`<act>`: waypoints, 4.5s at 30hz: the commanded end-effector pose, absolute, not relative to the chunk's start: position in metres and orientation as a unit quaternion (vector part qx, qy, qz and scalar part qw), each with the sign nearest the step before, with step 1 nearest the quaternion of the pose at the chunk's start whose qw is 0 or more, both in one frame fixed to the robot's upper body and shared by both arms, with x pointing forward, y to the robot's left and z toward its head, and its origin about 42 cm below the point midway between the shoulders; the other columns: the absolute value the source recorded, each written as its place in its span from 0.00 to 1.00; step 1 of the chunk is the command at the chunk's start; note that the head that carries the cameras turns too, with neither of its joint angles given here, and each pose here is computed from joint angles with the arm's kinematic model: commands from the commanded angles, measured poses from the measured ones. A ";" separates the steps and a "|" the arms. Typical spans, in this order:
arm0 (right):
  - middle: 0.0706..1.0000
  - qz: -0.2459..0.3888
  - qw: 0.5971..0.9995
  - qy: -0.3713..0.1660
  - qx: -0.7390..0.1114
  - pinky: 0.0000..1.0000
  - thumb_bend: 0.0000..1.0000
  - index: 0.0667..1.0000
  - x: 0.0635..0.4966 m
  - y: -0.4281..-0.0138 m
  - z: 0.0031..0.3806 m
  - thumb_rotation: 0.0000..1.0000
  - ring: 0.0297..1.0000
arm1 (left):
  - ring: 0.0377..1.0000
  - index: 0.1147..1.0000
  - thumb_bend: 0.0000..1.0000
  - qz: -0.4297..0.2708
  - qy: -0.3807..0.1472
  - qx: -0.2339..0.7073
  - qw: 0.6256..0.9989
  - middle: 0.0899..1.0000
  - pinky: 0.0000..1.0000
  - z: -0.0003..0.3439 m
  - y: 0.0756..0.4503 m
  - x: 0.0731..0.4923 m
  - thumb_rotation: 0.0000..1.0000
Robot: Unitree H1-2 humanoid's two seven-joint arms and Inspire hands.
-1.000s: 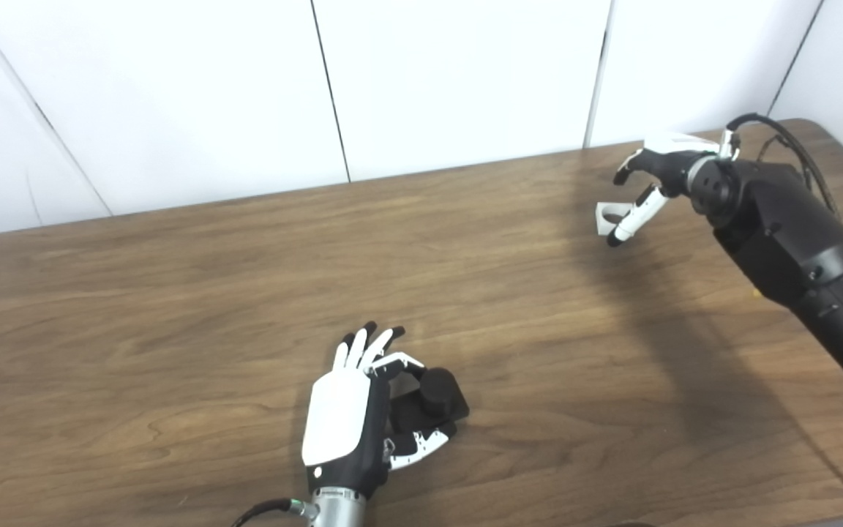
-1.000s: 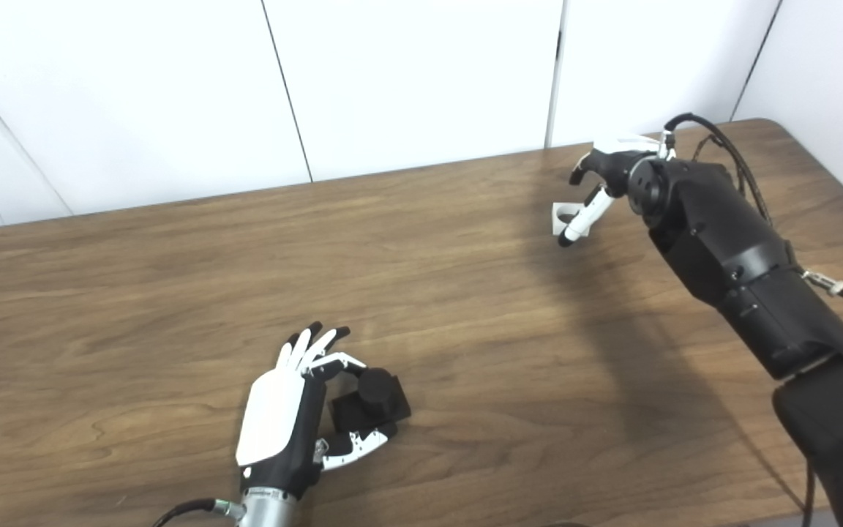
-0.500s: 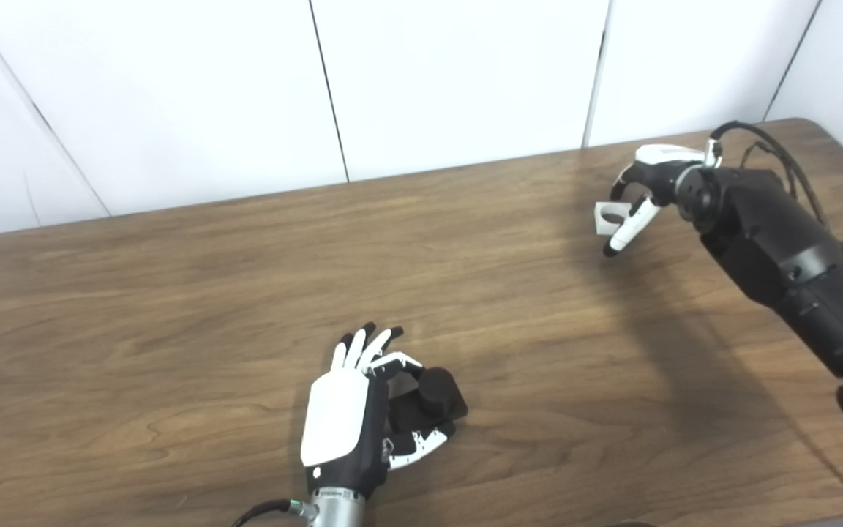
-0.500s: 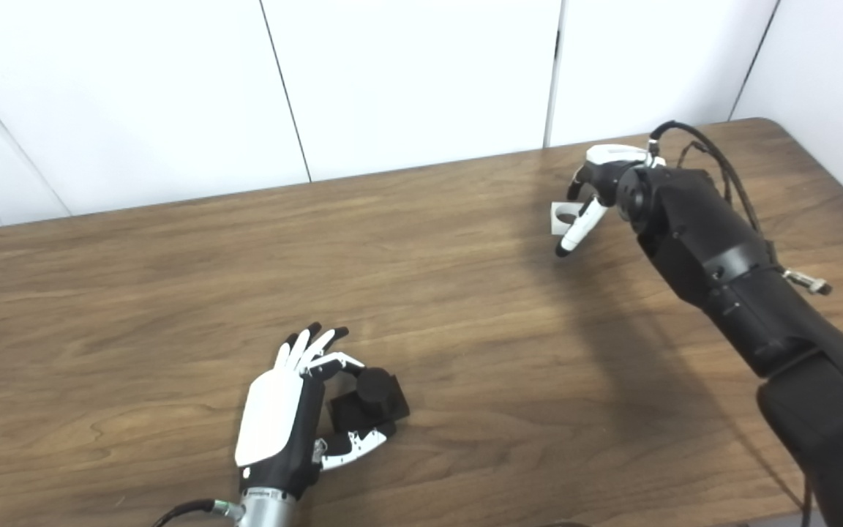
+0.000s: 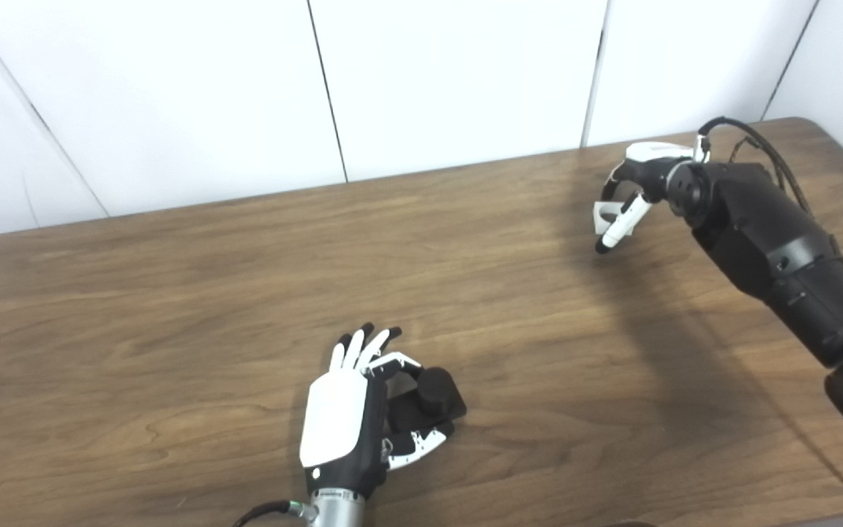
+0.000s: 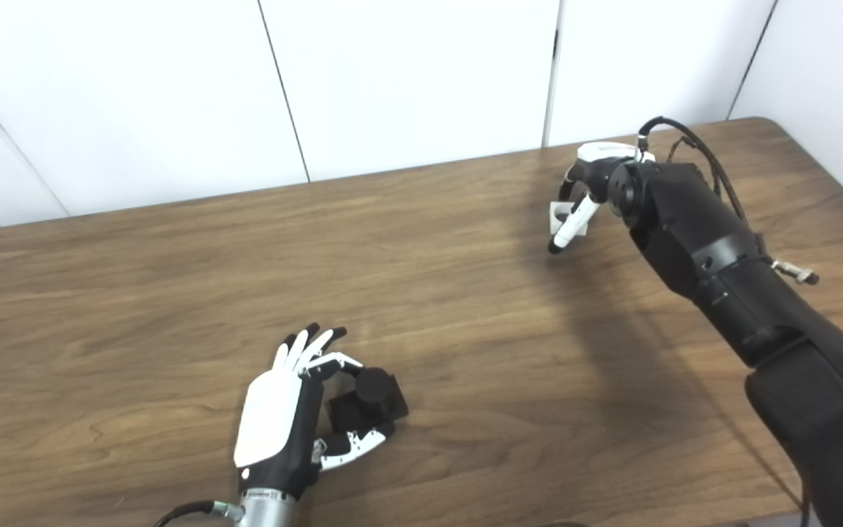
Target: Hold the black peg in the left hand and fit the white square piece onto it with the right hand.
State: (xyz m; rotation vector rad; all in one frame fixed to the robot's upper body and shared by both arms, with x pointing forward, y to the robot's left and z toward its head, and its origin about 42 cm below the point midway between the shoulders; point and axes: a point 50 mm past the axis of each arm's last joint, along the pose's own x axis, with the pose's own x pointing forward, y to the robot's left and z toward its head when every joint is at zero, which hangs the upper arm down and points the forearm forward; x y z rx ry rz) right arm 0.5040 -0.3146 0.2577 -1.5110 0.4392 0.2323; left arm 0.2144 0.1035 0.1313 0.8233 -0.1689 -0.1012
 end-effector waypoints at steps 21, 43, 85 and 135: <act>0.94 0.073 0.699 0.186 -0.687 1.00 0.89 0.73 0.515 -0.323 0.283 0.34 1.00 | 0.98 0.42 0.52 -0.045 -0.034 0.378 0.924 0.88 1.00 0.118 0.094 0.193 0.07; 0.96 0.061 0.707 0.192 -0.678 0.94 0.90 0.75 0.505 -0.328 0.269 0.30 1.00 | 0.97 0.42 0.52 -0.042 -0.034 0.377 0.925 0.88 1.00 0.121 0.097 0.195 0.08; 0.88 0.073 0.693 0.182 -0.694 0.77 0.75 0.63 0.508 -0.333 0.247 0.27 0.96 | 0.98 0.42 0.52 -0.039 -0.036 0.373 0.926 0.89 1.00 0.122 0.094 0.198 0.08; 0.88 0.066 0.729 0.138 -0.667 0.82 0.52 0.46 0.497 -0.330 0.249 0.14 0.98 | 0.98 0.42 0.52 -0.032 -0.036 0.372 0.927 0.88 1.00 0.121 0.094 0.200 0.08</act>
